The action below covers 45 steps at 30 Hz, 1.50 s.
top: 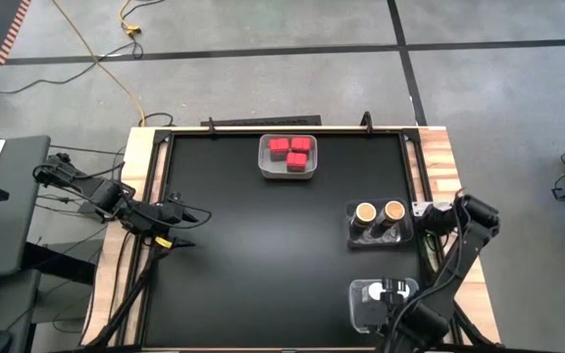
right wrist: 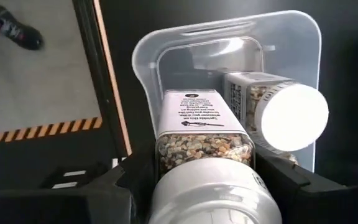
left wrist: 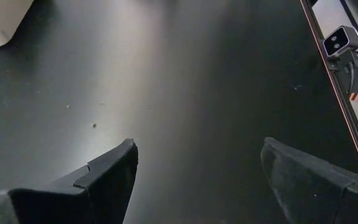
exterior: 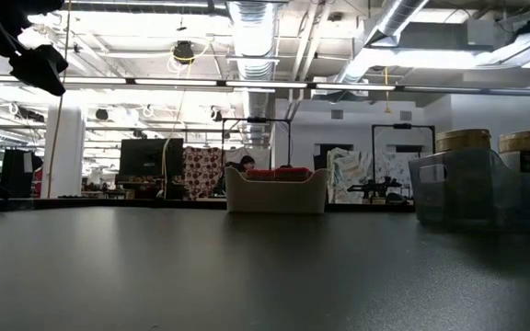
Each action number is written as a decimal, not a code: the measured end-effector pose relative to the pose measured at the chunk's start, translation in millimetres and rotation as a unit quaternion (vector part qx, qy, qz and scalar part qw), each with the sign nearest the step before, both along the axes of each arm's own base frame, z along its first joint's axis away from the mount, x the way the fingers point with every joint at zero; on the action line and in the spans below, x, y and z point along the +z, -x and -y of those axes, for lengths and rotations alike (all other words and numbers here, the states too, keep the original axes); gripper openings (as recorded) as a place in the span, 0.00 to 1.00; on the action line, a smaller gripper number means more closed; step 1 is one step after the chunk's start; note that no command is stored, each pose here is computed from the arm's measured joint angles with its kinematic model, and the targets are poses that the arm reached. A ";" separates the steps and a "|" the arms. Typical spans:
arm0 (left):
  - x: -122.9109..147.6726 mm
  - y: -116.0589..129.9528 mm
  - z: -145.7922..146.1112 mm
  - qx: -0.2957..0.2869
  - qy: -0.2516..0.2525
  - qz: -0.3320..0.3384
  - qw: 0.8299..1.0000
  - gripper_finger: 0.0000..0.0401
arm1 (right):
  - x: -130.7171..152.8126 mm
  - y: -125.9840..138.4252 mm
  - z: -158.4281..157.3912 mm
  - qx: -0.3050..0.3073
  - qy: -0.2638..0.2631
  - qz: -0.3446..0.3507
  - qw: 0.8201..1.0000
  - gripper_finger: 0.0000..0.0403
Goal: Sort spices by type
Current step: Put the white seasoning bottle into the transparent bin
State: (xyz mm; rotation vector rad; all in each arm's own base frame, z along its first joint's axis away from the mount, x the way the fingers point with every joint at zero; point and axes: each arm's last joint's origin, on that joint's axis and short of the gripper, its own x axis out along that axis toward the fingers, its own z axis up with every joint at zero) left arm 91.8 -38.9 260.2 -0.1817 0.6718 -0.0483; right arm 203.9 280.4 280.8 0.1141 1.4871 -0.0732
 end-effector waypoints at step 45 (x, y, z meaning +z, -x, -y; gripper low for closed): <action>-0.5 0.3 -0.2 0.000 -0.001 -0.003 1.000 0.82 | -52.6 -4.9 -0.2 0.043 -0.015 0.012 0.999 0.58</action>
